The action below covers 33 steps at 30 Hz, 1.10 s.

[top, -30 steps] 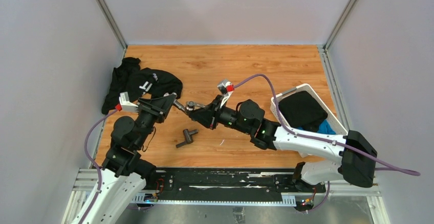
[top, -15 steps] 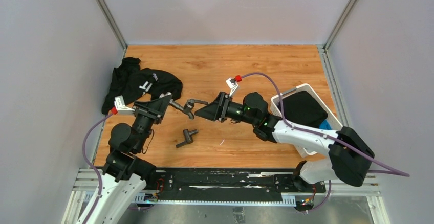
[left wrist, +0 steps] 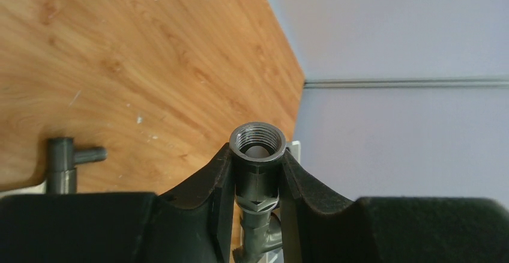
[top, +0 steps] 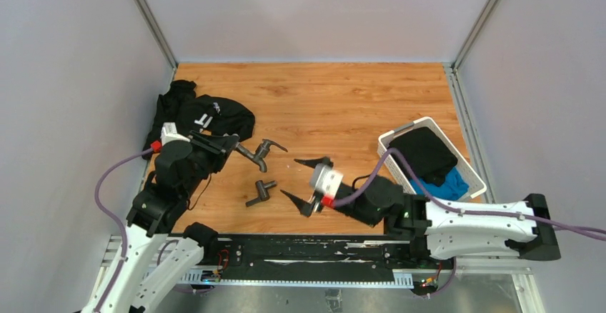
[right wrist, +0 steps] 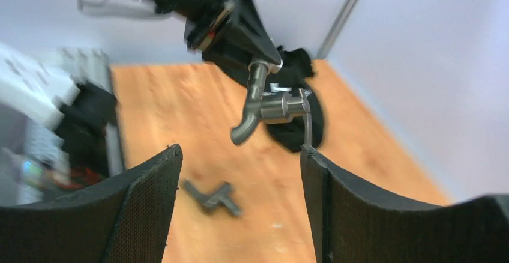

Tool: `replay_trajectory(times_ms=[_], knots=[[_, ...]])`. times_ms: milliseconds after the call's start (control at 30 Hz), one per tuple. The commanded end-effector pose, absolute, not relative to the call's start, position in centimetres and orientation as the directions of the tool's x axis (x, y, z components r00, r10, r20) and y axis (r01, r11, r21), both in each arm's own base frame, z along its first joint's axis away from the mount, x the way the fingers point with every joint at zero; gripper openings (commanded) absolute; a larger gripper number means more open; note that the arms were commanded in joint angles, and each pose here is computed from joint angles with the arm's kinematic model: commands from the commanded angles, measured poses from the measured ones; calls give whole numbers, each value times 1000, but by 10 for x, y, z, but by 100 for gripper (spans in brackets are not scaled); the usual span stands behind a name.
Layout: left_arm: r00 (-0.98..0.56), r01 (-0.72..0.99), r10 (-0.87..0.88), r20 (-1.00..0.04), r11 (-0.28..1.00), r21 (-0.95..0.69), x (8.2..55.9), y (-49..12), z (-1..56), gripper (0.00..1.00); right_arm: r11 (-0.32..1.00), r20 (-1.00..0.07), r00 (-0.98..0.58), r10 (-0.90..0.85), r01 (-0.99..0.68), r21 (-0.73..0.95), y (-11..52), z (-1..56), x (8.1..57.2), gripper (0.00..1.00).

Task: Install the water faucets
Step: Screw the water faucet onto the adaptor.

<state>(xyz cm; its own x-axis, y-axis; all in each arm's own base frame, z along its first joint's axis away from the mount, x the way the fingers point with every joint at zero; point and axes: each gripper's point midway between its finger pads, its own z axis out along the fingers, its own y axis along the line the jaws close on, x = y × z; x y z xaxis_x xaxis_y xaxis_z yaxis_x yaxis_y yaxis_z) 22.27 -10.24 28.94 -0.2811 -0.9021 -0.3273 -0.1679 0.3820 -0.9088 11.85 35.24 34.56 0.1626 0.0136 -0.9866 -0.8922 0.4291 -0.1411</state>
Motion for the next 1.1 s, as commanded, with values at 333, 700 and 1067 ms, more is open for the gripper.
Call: replay_trajectory(times_ms=[333, 700, 1067], knots=[[-375, -350, -876, -303, 436, -829, 216, -108, 269, 0, 162, -81, 858, -507, 2, -987, 394, 292, 129, 81], [-404, -337, -860, -311, 456, -824, 214, -111, 269, 0, 183, 108, 808, -579, 258, -949, 428, 289, 140, 84], [-414, -308, -858, -304, 447, -840, 213, -115, 268, 0, 209, 57, 783, -619, 235, -949, 435, 284, 165, 61]])
